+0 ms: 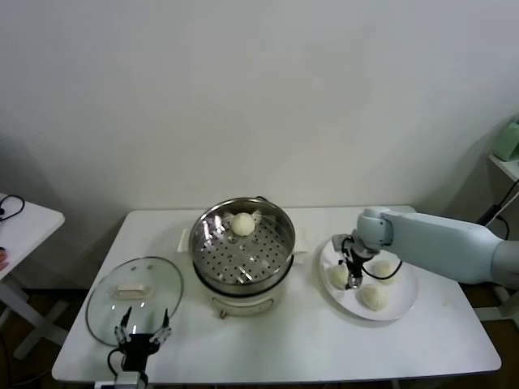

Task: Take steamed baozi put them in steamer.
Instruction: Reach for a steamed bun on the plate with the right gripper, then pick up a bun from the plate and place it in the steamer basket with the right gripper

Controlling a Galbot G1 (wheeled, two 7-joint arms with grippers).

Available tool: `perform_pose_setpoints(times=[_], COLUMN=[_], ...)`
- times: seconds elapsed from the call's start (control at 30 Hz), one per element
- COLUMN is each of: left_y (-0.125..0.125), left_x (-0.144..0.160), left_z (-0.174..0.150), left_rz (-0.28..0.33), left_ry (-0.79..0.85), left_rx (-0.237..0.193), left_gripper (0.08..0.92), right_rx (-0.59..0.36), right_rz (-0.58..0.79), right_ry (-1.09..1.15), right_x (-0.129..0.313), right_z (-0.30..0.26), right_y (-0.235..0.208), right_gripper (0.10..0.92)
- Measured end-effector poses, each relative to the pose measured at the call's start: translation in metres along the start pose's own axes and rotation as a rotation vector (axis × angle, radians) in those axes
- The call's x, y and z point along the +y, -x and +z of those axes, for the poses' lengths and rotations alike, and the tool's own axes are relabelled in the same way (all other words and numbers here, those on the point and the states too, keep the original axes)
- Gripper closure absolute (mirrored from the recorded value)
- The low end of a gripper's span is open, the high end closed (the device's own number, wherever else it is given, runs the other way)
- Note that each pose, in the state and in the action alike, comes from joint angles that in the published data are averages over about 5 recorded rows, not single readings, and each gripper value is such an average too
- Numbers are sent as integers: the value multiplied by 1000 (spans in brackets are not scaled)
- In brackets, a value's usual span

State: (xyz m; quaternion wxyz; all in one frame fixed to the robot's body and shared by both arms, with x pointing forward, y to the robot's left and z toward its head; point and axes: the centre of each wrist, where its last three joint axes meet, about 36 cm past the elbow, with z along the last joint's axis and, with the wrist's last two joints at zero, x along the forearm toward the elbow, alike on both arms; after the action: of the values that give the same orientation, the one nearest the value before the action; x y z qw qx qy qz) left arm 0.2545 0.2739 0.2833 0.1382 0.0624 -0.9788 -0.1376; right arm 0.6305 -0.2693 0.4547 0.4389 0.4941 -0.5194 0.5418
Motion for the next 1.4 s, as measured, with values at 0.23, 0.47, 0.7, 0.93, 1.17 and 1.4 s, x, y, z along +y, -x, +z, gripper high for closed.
perform_pose_setpoints(times=[0.23,0.47,0.7,0.93,1.17,1.4], left_y=[0,-1,-2,-4,-6,-6], left_x=[0,1,-1,0,1,3], left_z=[-1,-1,-3,-5,-7,-9], left_rz=[-2,-6,-3,3,10,10], left_ry=[0,0,-1,7,13,17], left_rx=[-2,-4,-8,-12,-18,-25], left_gripper=[177,177,177,177,177,177], right_rx=[1,-4,-8,-29,-60,-105], right_rz=[-1,7,26,65,137,199], right_ry=[-7,-23,-51,-99,-141,-184], right_x=[-1,-5,-9,-14,-18,-21], right_z=[2,8,14,-3,-40,-101], right_y=[-7,-36,-98,-184,-261,-302], right_gripper=[396,403,403,403,403,403])
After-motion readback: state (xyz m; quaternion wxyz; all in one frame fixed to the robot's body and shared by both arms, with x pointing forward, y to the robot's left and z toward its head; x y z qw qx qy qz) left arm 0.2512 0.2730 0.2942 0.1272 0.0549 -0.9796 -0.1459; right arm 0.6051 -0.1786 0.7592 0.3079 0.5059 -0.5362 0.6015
